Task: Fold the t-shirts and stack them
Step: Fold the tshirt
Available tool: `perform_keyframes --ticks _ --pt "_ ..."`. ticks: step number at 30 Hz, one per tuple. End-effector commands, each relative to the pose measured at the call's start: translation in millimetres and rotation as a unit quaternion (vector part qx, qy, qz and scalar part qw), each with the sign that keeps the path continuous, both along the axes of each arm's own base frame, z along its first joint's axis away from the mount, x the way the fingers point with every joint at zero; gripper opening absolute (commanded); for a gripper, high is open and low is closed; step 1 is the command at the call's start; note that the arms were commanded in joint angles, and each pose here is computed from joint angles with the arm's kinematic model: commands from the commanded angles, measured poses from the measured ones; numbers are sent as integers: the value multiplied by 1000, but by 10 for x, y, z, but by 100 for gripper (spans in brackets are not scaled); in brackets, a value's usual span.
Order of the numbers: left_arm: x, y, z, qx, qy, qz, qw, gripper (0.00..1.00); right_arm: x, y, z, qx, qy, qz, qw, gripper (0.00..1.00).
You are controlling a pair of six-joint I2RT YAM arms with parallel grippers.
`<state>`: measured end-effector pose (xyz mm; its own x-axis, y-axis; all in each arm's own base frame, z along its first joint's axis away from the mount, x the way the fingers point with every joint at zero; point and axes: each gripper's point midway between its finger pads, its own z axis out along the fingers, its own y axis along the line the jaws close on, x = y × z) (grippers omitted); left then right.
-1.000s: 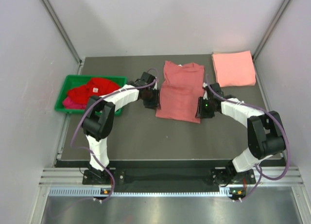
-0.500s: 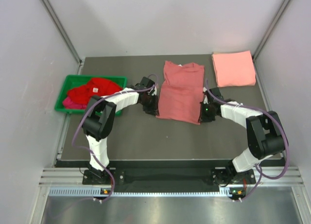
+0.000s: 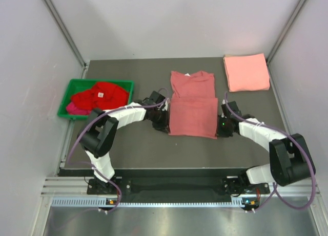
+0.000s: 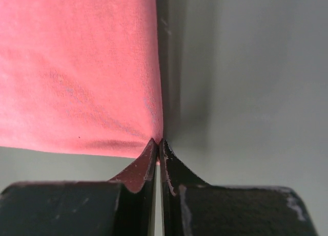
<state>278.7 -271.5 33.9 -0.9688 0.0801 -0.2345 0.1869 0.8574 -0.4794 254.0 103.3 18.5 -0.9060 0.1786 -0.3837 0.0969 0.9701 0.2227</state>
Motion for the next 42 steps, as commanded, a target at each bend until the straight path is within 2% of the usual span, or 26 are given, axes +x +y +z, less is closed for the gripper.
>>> perform_keyframes --ticks 1,6,7,8,12,16,18,19,23,24,26,27,29,34,36,39,42 --pt "-182 -79 152 -11 -13 -8 1000 15 -369 -232 -71 -37 45 -41 997 0" --pt "-411 -86 93 17 -4 -10 1000 18 -532 -281 -35 -36 51 -68 996 2" --pt "-430 -86 94 20 -3 -8 1000 19 -552 -262 -31 -30 50 -70 996 5" --pt "-478 -78 81 25 0 -10 1000 20 -580 -269 -32 -33 55 -73 995 14" --pt "-488 -75 255 27 -10 -10 1000 30 -594 -319 39 -50 63 -88 993 26" --pt "-109 -174 702 29 -85 -5 996 32 -356 -344 450 -56 13 -97 994 27" --pt "35 -242 759 26 -98 -6 995 32 -149 -295 669 -47 -20 -96 994 26" --pt "162 -348 907 11 -117 -8 993 32 -34 -235 725 -39 -36 -79 995 25" --pt "540 -563 963 -5 -147 -10 989 31 426 29 904 0 -94 -30 995 17" --pt "637 -589 847 -1 -141 -8 990 31 517 46 916 -4 -101 -23 995 14" --pt "928 -616 916 -10 -162 5 987 30 777 84 907 -22 -115 -3 993 13" --pt "1014 -623 759 -2 -154 7 988 29 920 77 973 -31 -127 -2 991 12" --pt "1228 -614 758 -9 -169 14 985 28 1095 109 825 -47 -125 19 991 10" --pt "1553 -632 477 -27 -174 25 984 27 1504 191 613 -60 -137 38 988 10" --pt "1648 -553 308 -13 -164 38 986 27 1593 202 513 -66 -130 42 988 10" --pt "1763 -501 325 -19 -162 44 986 27 1727 217 449 -77 -126 47 988 10" --pt "1916 -456 526 -23 -189 45 981 29 1721 190 625 -81 -136 45 986 11"
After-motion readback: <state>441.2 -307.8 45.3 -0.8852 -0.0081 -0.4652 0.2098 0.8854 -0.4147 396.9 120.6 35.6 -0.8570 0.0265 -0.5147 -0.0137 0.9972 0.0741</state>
